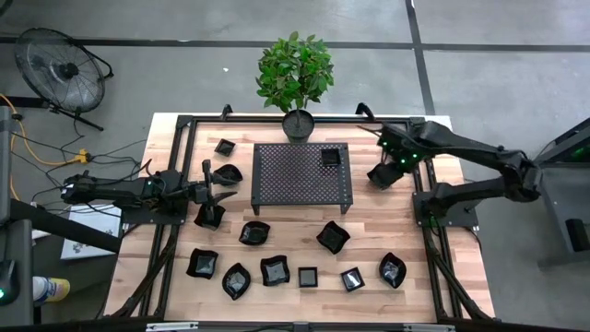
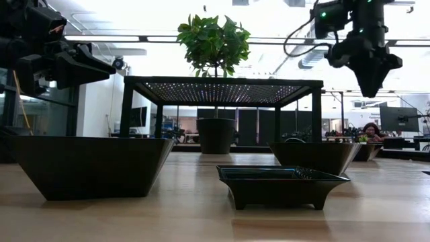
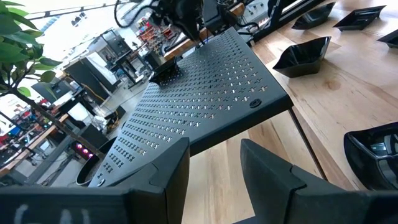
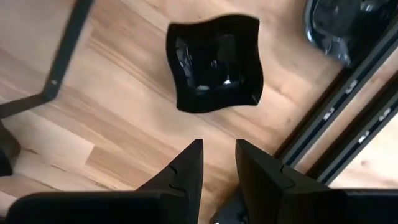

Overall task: Pick & Place Mini shaped plates
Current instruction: Put the black leaf-shaped plate on the shelf

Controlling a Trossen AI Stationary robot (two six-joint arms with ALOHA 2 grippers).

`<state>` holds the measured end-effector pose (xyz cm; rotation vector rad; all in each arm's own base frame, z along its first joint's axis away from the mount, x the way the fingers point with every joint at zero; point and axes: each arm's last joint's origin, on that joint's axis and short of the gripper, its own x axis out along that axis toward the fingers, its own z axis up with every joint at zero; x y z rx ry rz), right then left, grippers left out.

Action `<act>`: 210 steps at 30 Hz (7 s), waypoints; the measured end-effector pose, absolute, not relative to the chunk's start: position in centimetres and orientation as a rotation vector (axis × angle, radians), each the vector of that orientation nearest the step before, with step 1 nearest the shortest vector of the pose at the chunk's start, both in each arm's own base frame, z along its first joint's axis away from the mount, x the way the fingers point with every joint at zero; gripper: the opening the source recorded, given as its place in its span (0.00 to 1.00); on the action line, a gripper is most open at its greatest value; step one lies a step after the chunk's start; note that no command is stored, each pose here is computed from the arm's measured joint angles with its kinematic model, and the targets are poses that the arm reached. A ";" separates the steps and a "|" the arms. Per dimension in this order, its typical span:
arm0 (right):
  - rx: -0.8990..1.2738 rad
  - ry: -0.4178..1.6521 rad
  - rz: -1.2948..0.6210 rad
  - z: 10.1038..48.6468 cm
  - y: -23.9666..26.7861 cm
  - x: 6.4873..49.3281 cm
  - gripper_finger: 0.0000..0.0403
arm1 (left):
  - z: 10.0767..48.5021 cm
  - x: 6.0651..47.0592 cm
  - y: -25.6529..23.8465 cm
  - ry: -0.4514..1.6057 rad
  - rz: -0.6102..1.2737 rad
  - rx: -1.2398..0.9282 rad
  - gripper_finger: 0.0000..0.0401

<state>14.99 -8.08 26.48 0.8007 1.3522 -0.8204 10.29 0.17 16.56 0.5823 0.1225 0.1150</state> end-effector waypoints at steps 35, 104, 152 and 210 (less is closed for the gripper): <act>0.981 1.323 -1.230 17.2 -21.5 15.4 0.22 | 16.6 10.3 0.2 0.123 0.115 0.582 0.35; 0.977 1.391 -1.155 18.7 -23.8 16.4 0.00 | 16.6 10.3 0.2 0.122 0.115 0.583 0.35; 0.372 1.403 -0.605 35.6 -9.9 19.6 0.00 | 16.6 10.3 0.2 0.123 0.115 0.583 0.35; -1.026 1.073 0.367 29.1 -1.3 35.9 0.00 | 16.6 10.3 0.2 0.122 0.115 0.582 0.35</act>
